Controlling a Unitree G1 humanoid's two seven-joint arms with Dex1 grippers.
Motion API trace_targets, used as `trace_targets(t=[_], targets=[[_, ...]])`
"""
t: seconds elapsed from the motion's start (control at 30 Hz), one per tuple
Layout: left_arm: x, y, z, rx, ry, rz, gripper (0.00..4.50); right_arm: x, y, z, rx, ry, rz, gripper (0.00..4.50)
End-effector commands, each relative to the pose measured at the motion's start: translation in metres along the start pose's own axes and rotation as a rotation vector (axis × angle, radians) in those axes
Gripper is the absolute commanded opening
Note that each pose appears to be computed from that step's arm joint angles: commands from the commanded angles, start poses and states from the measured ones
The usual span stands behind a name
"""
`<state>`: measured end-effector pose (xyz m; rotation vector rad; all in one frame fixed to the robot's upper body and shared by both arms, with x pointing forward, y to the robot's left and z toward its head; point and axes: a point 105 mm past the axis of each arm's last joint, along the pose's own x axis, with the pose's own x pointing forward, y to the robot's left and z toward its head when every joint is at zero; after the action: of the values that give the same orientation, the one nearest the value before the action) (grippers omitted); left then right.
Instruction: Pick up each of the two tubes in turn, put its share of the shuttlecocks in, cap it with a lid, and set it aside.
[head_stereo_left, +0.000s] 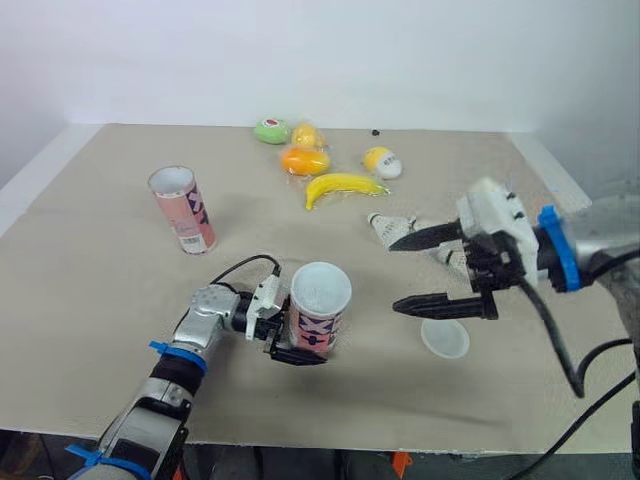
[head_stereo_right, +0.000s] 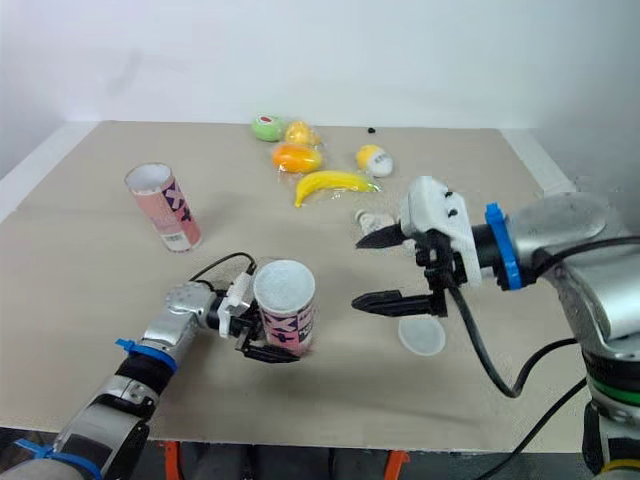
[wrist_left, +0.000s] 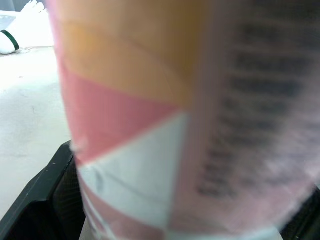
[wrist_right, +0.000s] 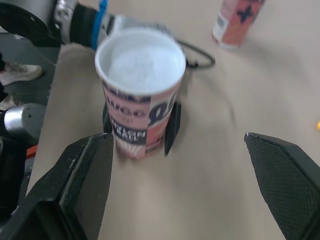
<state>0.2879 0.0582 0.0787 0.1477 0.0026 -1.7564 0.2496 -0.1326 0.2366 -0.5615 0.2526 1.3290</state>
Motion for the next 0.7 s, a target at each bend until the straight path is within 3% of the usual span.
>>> trace_targets(t=[0.03, 0.13, 0.3, 0.47, 0.7], targets=[[-0.035, -0.006, -0.023, -0.042, 0.114, 0.085, 4.5, 0.001, -0.001, -0.011, 0.007, 0.018, -0.091, 4.49], [-0.058, -0.003, -0.006, -0.005, 0.092, 0.155, 4.5, 0.011, 0.006, -0.022, 0.034, 0.017, -0.08, 4.49], [-0.08, -0.023, 0.024, 0.001, 0.032, 0.163, 4.5, 0.034, 0.017, -0.031, 0.078, -0.026, -0.025, 4.49], [-0.084, -0.04, 0.052, -0.049, -0.017, 0.157, 4.5, 0.05, 0.016, -0.035, 0.1, -0.063, 0.001, 4.49], [-0.079, -0.045, 0.078, 0.022, -0.002, 0.165, 4.5, 0.064, 0.015, -0.036, 0.11, -0.1, 0.027, 4.49]])
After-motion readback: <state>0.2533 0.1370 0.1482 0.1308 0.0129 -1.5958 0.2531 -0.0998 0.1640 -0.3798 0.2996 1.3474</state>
